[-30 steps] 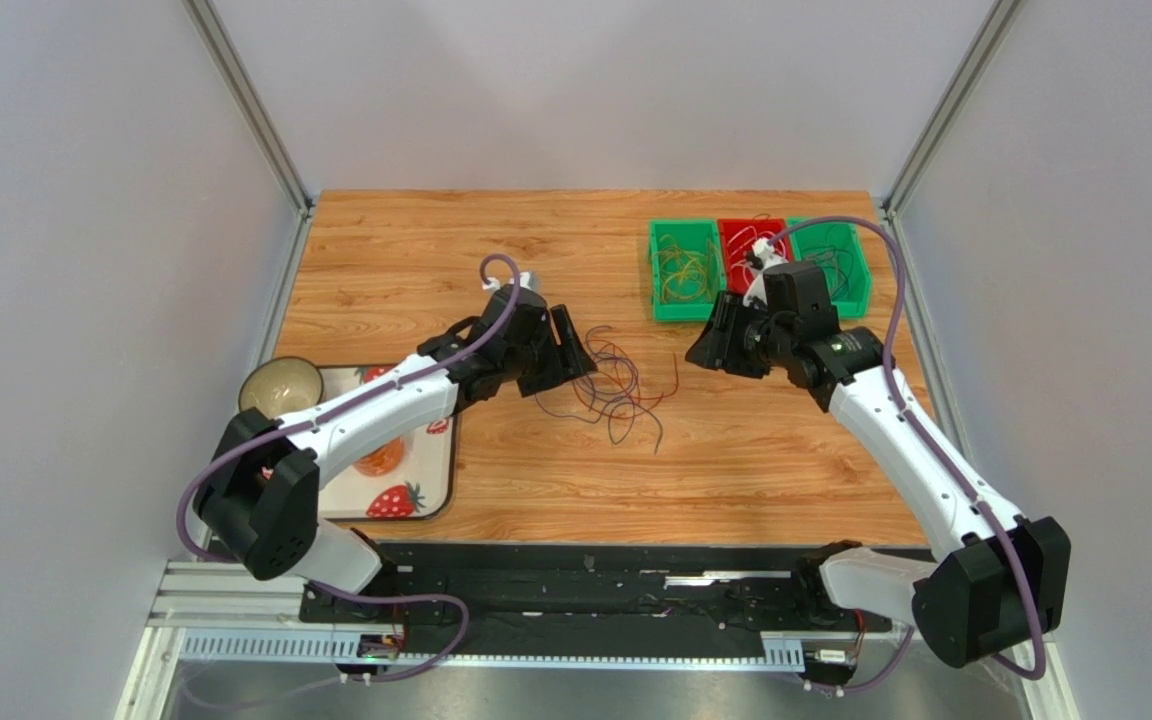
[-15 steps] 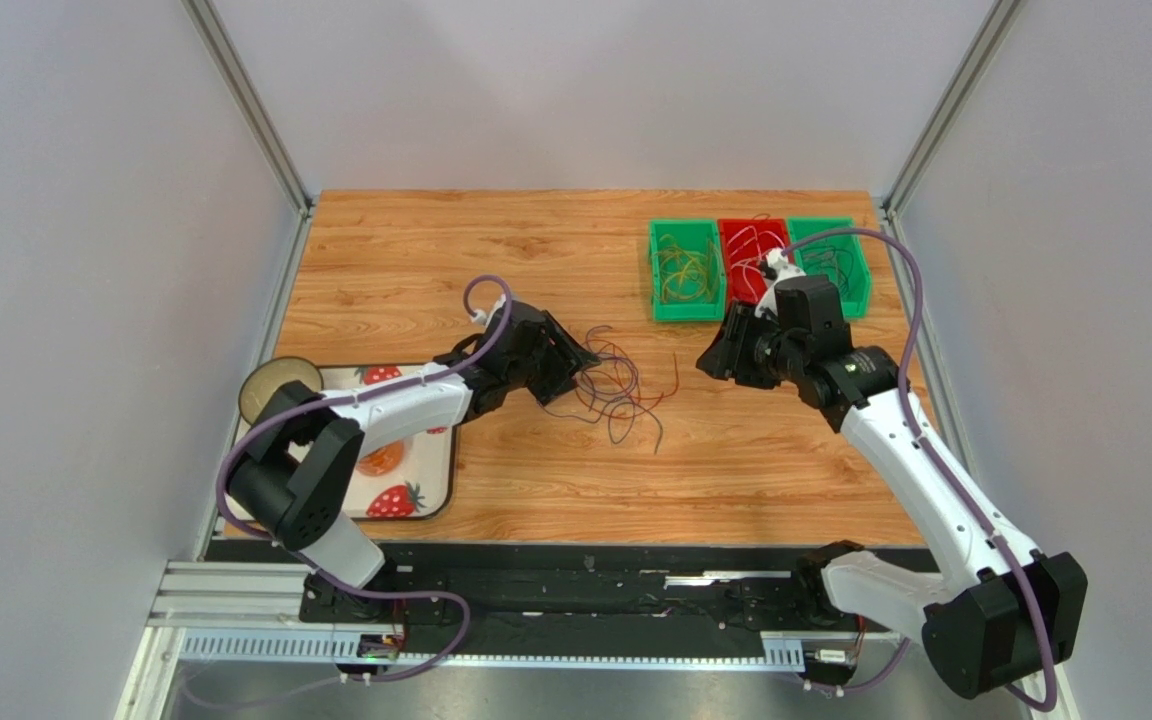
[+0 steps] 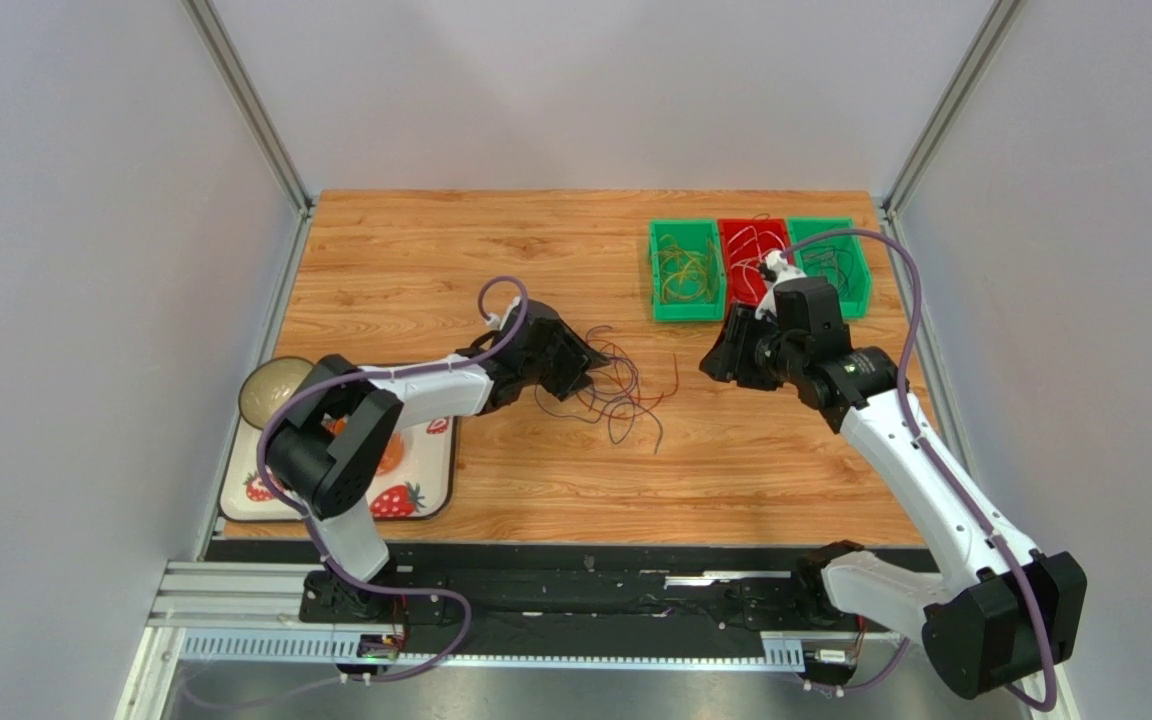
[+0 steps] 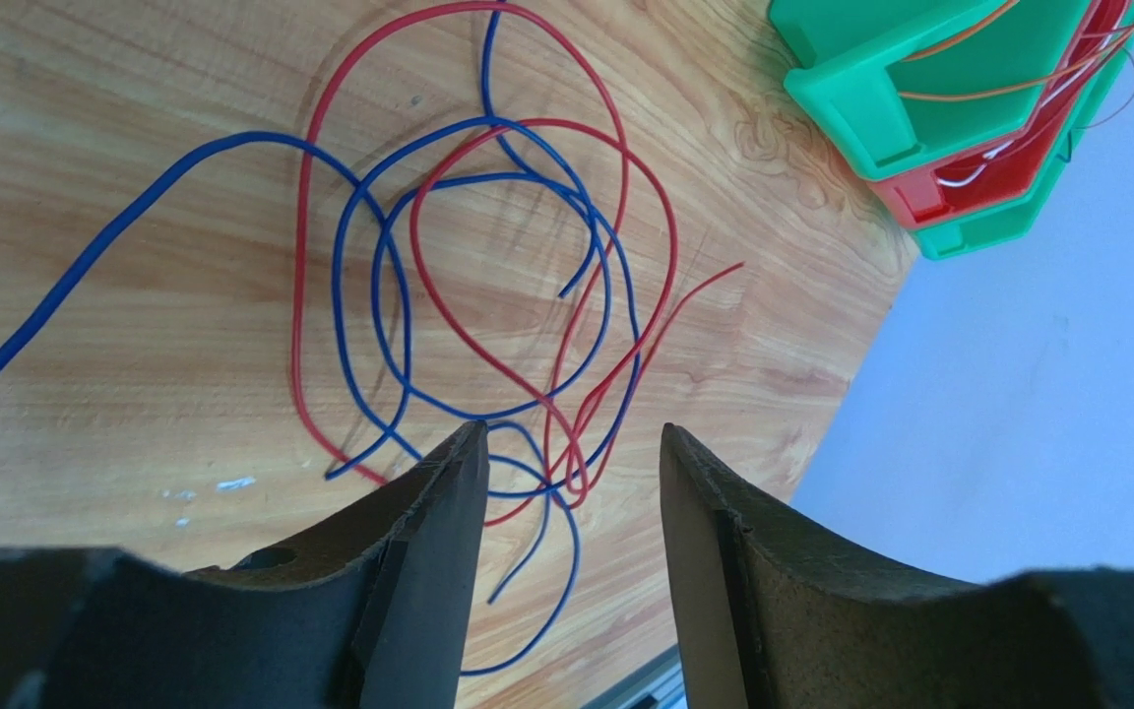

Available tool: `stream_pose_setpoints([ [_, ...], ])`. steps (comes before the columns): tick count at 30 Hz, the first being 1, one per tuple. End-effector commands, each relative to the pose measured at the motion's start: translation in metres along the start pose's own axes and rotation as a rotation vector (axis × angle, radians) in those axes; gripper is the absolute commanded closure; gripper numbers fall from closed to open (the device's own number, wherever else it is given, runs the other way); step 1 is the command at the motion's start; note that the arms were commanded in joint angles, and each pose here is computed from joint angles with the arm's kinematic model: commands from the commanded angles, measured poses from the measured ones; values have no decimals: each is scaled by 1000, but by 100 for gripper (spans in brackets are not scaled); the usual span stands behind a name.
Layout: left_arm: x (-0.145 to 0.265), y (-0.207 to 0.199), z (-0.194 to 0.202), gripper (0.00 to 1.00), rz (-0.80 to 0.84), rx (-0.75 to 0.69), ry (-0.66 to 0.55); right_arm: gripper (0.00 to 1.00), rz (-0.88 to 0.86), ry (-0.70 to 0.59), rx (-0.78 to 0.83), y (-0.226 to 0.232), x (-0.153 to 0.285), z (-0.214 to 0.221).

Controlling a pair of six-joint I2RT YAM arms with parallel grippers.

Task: Untangle the cables
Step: Untie the cable.

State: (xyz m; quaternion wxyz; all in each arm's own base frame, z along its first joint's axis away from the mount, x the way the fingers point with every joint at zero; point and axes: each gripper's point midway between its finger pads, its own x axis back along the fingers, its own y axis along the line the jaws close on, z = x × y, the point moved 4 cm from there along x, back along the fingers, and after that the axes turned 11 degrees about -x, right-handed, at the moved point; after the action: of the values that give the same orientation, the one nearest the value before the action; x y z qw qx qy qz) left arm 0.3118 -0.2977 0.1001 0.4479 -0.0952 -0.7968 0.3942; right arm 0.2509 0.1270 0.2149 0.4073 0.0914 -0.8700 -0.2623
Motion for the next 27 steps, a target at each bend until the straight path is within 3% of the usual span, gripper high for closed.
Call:
stream_pose_setpoints([
  [1, -6, -21, -9, 47, 60, 25, -17, 55, 18, -25, 33, -2, 6, -4],
  [9, -16, -16, -6, 56, 20, 32, 7, 55, 24, -19, 37, -3, 5, -2],
  [11, -17, -15, -6, 67, 12, 25, 8, 55, 28, -17, 35, -4, 4, -2],
  [12, -18, -18, -8, 81, 20, 18, 3, 55, 28, -16, 36, -4, 4, -2],
  [15, -19, -23, -10, 100, 27, -2, 3, 55, 27, -11, 33, -4, 3, -1],
  [21, -12, -32, -14, 100, 48, -62, -1, 55, 26, -20, 32, -4, 7, -2],
  [27, 40, -70, -37, 100, 94, -184, -103, 55, 13, -36, 21, -1, 12, -3],
])
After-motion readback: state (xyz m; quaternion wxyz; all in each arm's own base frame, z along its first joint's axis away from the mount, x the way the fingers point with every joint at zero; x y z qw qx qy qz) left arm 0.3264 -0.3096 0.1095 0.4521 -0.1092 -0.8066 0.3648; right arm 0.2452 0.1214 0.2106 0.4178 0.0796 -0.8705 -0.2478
